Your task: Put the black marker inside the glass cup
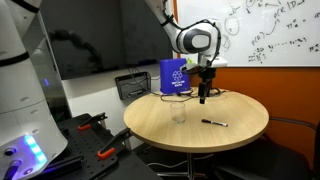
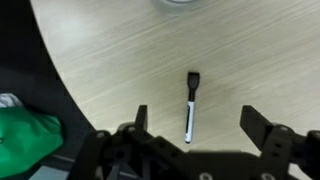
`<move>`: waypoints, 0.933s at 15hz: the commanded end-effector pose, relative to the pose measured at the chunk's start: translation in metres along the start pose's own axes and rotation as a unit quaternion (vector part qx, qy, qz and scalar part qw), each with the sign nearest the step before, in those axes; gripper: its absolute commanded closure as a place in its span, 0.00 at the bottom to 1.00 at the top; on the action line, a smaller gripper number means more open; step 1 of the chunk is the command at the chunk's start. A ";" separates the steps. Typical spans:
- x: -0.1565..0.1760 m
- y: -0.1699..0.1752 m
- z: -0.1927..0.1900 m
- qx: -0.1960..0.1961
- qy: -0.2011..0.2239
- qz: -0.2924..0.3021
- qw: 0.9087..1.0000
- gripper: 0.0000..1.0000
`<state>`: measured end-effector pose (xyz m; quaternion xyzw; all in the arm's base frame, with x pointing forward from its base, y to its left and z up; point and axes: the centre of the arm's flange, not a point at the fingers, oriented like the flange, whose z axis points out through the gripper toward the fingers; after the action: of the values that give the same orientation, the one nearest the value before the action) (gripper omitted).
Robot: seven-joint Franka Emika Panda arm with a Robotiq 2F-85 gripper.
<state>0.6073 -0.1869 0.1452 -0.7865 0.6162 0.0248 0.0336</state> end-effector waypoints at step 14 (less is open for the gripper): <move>0.088 -0.040 0.115 -0.009 0.010 0.032 0.999 0.48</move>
<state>0.6538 -0.2436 0.0300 -0.7754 0.6311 0.0126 0.0168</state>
